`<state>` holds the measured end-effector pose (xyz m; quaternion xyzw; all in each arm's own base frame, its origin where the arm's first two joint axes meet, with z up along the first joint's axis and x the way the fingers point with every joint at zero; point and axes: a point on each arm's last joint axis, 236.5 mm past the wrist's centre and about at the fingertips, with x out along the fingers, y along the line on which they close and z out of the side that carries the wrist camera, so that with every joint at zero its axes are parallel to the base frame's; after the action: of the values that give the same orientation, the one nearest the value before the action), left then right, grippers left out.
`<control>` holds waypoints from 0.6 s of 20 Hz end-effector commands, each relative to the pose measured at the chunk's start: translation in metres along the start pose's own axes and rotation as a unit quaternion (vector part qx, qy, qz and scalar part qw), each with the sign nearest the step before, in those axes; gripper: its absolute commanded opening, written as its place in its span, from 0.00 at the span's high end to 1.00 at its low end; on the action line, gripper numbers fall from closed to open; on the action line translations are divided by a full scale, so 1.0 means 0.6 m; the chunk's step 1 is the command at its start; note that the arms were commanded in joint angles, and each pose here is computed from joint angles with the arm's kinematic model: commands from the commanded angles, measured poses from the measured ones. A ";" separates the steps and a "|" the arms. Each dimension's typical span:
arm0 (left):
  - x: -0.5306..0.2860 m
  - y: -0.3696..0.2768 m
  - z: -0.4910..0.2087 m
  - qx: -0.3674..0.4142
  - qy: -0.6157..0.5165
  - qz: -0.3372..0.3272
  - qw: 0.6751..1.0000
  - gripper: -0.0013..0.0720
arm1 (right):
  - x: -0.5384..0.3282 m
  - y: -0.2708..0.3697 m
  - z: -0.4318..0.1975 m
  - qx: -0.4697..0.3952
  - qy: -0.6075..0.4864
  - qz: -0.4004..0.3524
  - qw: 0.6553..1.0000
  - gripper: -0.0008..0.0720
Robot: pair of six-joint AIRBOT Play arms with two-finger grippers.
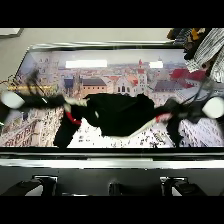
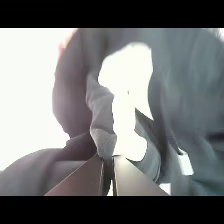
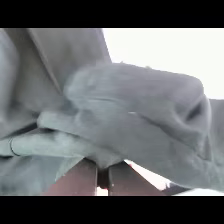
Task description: Fold the clothes and pants, and hang the long-sleeved shirts on hangers.
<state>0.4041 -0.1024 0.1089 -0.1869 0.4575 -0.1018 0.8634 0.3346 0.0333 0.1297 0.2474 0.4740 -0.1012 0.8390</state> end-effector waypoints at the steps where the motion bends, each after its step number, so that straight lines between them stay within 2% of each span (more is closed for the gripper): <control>1: -0.217 0.014 0.182 0.082 -0.150 0.112 0.979 0.95 | -0.206 0.029 0.184 -0.014 -0.215 0.013 0.976 0.93; 3: -0.363 -0.005 0.238 0.076 -0.252 0.142 0.954 0.95 | -0.346 0.028 0.240 -0.005 -0.314 0.022 0.949 0.93; 6: -0.546 -0.042 0.248 0.070 -0.371 0.141 0.915 0.95 | -0.543 0.009 0.258 0.009 -0.428 0.050 0.902 0.93; 9: -0.657 -0.060 0.201 0.043 -0.433 0.118 0.893 0.95 | -0.677 -0.024 0.218 0.028 -0.495 0.090 0.864 0.93; 12: -0.724 -0.071 0.155 0.044 -0.463 0.105 0.879 0.94 | -0.724 -0.062 0.165 0.042 -0.505 0.101 0.856 0.93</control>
<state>0.2864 0.0201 0.4742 -0.1137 0.0642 0.0540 0.9900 0.2167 -0.0649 0.5089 0.2339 -0.0057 -0.1393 0.9622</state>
